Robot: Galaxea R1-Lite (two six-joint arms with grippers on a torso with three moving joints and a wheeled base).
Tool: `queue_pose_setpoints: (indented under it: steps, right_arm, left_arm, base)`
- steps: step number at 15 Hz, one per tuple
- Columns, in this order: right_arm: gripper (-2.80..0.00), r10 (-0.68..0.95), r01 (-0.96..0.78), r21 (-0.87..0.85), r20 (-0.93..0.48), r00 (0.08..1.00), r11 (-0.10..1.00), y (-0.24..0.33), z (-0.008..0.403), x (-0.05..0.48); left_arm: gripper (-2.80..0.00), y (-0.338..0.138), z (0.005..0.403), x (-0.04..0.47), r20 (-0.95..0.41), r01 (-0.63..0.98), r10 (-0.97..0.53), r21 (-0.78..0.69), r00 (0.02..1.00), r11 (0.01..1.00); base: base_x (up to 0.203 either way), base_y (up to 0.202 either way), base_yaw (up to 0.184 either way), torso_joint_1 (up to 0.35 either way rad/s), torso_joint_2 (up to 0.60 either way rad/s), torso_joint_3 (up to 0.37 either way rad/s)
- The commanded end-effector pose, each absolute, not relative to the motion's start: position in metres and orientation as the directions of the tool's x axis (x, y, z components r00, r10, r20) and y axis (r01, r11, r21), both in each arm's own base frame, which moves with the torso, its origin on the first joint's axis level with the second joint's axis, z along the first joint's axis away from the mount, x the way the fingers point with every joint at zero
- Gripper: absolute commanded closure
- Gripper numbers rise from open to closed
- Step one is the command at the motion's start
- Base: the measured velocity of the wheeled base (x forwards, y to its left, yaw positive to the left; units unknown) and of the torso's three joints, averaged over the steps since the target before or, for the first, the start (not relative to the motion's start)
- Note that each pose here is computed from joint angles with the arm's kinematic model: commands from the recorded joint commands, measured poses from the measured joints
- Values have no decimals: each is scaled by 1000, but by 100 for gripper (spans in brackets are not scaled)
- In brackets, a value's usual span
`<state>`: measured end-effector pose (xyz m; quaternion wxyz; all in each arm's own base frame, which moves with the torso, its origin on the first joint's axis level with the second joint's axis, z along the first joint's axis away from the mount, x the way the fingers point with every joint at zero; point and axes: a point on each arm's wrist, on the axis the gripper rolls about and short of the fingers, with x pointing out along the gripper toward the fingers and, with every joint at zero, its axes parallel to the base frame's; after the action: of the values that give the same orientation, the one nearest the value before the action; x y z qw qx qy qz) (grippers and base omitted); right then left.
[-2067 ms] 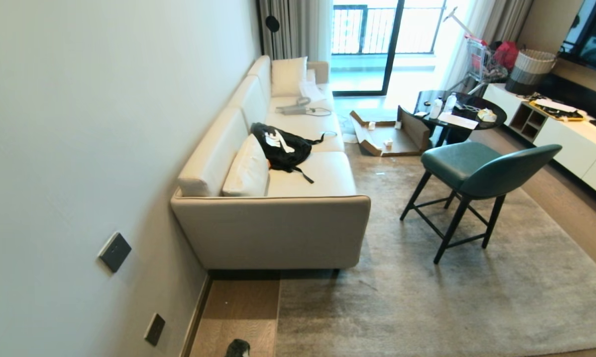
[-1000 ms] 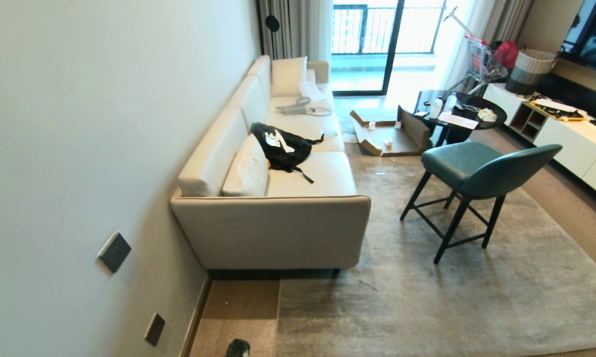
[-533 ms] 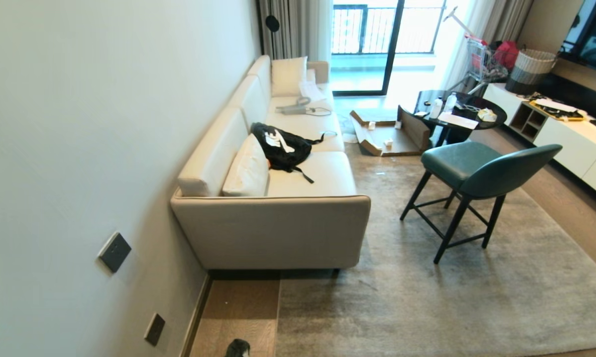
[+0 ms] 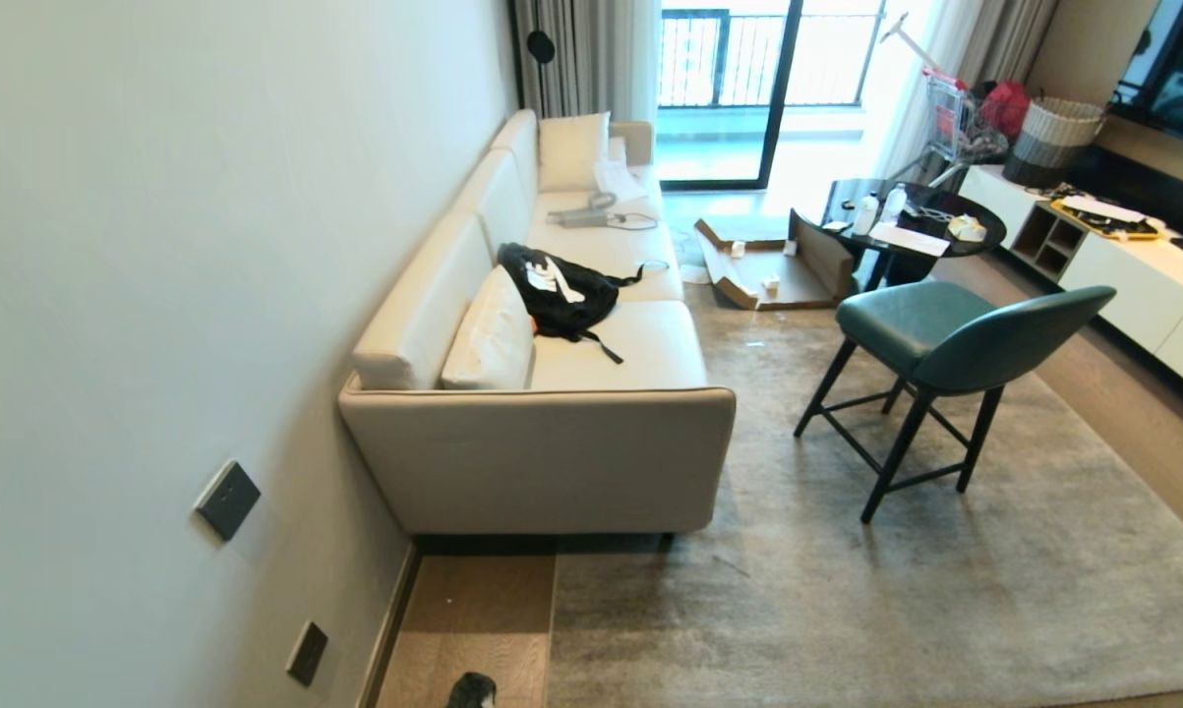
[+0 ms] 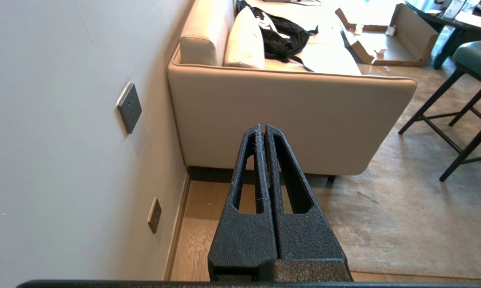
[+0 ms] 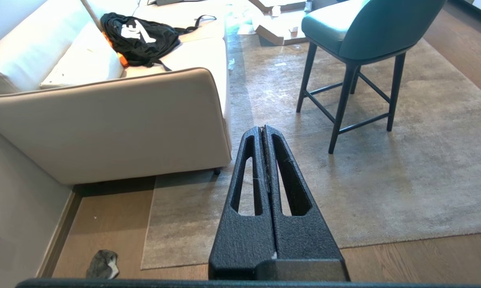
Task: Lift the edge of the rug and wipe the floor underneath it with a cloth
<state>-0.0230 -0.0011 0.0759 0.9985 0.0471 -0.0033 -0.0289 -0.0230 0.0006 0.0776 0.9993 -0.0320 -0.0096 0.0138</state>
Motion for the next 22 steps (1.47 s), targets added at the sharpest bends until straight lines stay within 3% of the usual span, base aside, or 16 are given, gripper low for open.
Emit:
queue_pose_setpoints:
  steps: [1,22]
  right_arm:
    - [0,-58,58,95,3,998,994,-1,76,-23]
    - [0,-58,58,97,4,998,994,-1,76,-23]
  left_arm:
    - [0,1,78,-23,18,-28,29,-65,999,998]
    - [0,1,78,-23,18,-28,29,-65,999,998]
  base:
    - [0,0,0,0,0,0]
    - [0,0,0,0,0,0]
